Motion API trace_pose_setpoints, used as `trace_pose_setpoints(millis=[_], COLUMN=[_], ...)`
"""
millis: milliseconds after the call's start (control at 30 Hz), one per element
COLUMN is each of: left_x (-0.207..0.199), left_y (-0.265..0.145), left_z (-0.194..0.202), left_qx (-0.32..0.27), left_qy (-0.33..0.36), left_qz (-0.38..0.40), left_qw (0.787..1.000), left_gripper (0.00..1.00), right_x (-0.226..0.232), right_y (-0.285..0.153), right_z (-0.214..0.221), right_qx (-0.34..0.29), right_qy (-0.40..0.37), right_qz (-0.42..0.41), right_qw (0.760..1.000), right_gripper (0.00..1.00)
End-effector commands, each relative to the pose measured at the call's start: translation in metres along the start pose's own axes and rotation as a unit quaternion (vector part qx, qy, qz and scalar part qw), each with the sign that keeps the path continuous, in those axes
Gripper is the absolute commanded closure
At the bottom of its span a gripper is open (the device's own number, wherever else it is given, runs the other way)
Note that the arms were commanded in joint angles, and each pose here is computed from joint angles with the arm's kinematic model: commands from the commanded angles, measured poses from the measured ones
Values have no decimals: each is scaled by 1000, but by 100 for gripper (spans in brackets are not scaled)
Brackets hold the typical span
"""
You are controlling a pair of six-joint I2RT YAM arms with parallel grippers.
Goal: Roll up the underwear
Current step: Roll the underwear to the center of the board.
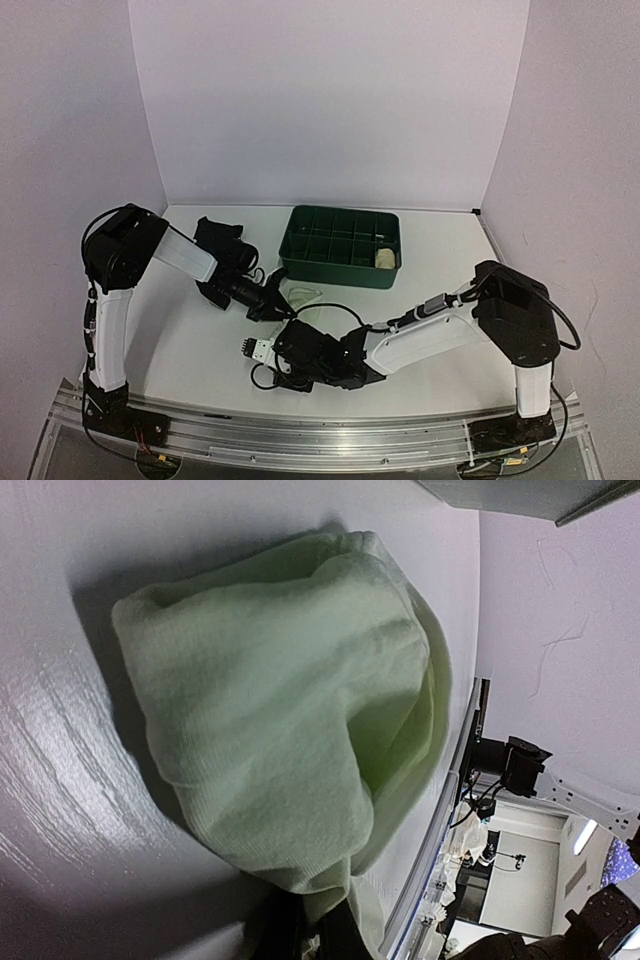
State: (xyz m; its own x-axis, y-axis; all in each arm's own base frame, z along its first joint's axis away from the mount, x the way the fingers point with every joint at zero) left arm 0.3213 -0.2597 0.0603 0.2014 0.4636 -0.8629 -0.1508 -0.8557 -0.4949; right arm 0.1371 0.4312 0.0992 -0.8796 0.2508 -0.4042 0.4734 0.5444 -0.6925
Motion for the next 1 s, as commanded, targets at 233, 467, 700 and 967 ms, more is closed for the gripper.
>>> trace_pose_setpoints(millis=[233, 467, 700, 967], left_x=[25, 9, -30, -72], left_y=[-2, -20, -60, -100], left_z=[14, 1, 0, 71], left_qx=[-3, -5, -2, 50], left_qy=[-50, -23, 96, 425], left_qz=[-66, -49, -3, 71], left_qw=[997, 998, 995, 901], left_gripper=[100, 68, 42, 43], right_x=[1, -6, -20, -29], right_y=[23, 4, -1, 19], right_z=[21, 24, 30, 44], right_qx=[82, 93, 104, 107], right_qy=[34, 120, 312, 431], right_qz=[-15, -91, -256, -359], right_qw=[996, 984, 909, 821], right_gripper=[84, 100, 100, 100])
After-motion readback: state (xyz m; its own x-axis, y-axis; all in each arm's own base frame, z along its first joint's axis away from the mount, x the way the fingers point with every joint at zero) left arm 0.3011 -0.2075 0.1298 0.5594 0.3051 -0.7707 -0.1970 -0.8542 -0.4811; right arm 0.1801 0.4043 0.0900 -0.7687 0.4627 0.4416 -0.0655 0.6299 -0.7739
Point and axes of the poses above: each gripper's point midway between its finger pads, its own y axis out along the fingers, its own x axis along the line the jaws close on, z = x × y, the point moved 10 cm from there along -y, back along the fingers, and after that the axes turned 1 degree about y, right-handed, at the moved point
